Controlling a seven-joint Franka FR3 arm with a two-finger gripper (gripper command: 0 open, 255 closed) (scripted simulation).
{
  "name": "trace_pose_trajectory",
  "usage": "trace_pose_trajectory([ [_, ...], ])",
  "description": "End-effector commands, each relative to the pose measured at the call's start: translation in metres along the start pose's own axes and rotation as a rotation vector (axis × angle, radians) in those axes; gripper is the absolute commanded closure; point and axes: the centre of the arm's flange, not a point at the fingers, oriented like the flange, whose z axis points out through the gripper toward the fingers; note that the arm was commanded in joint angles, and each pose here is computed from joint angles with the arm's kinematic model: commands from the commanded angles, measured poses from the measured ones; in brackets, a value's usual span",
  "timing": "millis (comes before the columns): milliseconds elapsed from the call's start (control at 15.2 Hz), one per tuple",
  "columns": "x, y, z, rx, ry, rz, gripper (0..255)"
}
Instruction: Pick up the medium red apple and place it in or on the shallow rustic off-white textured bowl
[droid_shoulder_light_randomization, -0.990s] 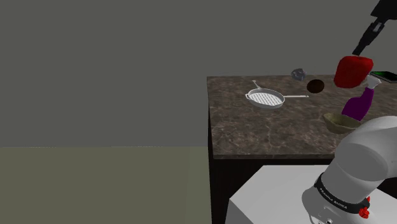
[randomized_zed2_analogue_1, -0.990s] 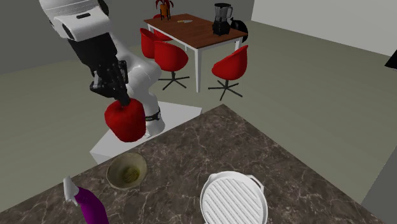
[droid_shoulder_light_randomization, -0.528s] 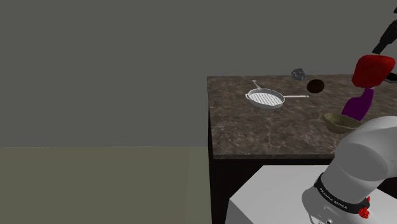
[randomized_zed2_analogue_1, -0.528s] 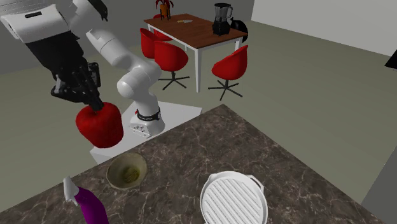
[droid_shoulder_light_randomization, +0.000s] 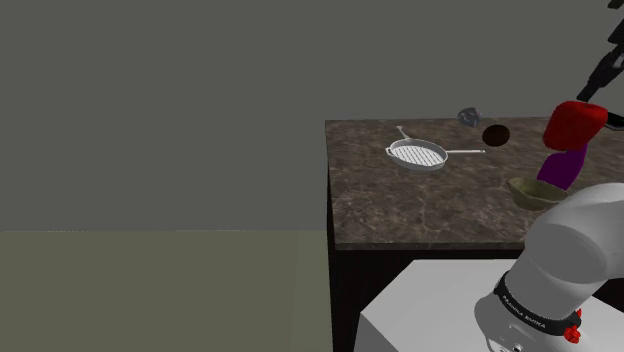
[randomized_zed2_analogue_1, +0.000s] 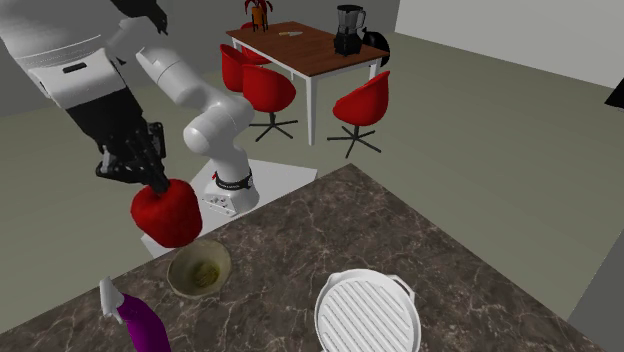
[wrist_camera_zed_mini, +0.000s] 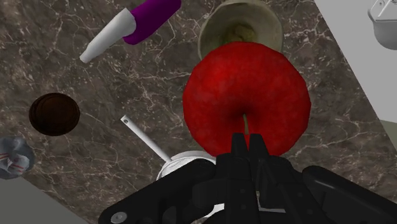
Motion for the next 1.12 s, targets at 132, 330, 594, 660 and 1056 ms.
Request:
trace_pose_trajectory([
  [132,-0.003,0.000,0.021,-0.001,0.000,0.000,255],
  [330,-0.006,0.000,0.037,-0.001,0.000,0.000,255],
  [594,-0.009,0.000,0.057,-0.001,0.000,0.000,255],
  [660,-0.010,0.000,0.063,-0.001,0.000,0.000,255],
  [1056,-0.015,0.000,0.094,-0.001,0.000,0.000,255],
])
